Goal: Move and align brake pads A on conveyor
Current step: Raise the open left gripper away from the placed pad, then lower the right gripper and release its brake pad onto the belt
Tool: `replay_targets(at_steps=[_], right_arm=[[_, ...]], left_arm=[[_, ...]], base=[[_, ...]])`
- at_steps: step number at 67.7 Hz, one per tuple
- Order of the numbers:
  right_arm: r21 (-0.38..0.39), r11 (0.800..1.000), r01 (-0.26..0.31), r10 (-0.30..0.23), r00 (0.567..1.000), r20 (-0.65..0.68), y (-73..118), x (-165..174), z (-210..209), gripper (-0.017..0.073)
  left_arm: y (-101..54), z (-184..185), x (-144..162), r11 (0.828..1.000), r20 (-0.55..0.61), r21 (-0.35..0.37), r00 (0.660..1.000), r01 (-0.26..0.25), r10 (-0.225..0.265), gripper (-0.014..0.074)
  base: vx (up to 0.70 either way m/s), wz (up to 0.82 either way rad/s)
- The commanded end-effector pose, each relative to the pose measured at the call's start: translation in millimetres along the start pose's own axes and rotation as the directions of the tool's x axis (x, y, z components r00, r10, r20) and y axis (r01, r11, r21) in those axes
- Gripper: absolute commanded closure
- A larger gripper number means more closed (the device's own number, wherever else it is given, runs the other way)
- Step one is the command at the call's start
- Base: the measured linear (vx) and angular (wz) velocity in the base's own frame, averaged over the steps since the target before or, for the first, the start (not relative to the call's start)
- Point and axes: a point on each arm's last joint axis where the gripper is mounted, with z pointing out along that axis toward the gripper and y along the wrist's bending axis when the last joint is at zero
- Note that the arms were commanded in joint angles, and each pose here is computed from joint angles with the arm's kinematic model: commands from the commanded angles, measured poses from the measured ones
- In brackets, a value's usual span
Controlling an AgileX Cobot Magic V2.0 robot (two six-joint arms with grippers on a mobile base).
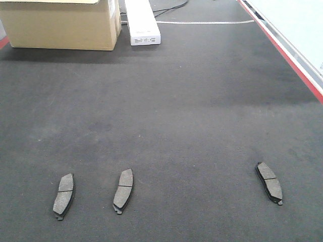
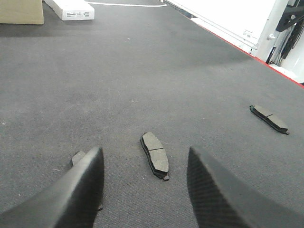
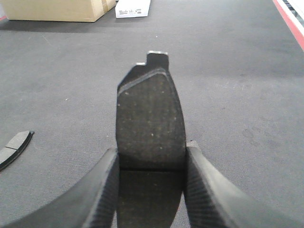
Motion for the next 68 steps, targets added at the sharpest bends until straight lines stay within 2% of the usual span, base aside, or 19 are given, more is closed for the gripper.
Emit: replay_targets(at_steps=[1,9,17,28,38,48,58,68], right_arm=[[-0.024,0.999,0.023,-0.020,0.993,0.119,2.9,-17.3,-3.2,0.0564],[-0.025,0.999,0.021,-0.018,0.994,0.107,3.7,-18.4,-0.8,0.0564],[-0.021,1.000,0.012,-0.012,1.000,0.007,8.7,-28.4,15.2,0.0559],[-0.034,0.999,-0.026,0.020,0.988,-0.156,23.9,-52.0,56.5,0.0552],[-0.031,0.999,-0.045,0.034,0.953,-0.302,38.9,-65.8,107.6,0.0547],[-0.027,0.997,-0.074,0.054,0.894,-0.445,53.7,-63.9,161.5,0.0539],[-0.018,0.999,-0.044,0.027,0.829,-0.559,63.4,-51.8,211.8,0.0532],[-0.001,1.000,-0.017,0.012,0.741,-0.672,69.3,-30.7,251.6,0.0529]], left_arm=[[-2.8,-2.2,-12.4,1.000,0.075,0.022,0.997,-0.001,-0.001,0.0201],[-2.8,-2.2,-12.4,1.000,0.075,0.022,0.997,-0.001,-0.001,0.0203],[-2.8,-2.2,-12.4,1.000,0.075,0.022,0.997,-0.001,-0.001,0.0203],[-2.8,-2.2,-12.5,1.000,0.076,0.022,0.997,-0.001,-0.001,0.0203],[-2.8,-2.2,-12.5,1.000,0.076,0.022,0.997,-0.001,-0.001,0.0203],[-2.8,-2.2,-12.5,1.000,0.076,0.022,0.997,-0.001,-0.001,0.0203],[-2.8,-2.2,-12.5,1.000,0.076,0.022,0.997,-0.001,-0.001,0.0203],[-2.8,-2.2,-12.5,1.000,0.076,0.022,0.997,-0.001,-0.001,0.0203]], base=[[0.00,0.00],[0.00,0.00],[0.00,0.00],[0.00,0.00],[0.00,0.00],[0.00,0.00],[0.00,0.00],[0.00,0.00]])
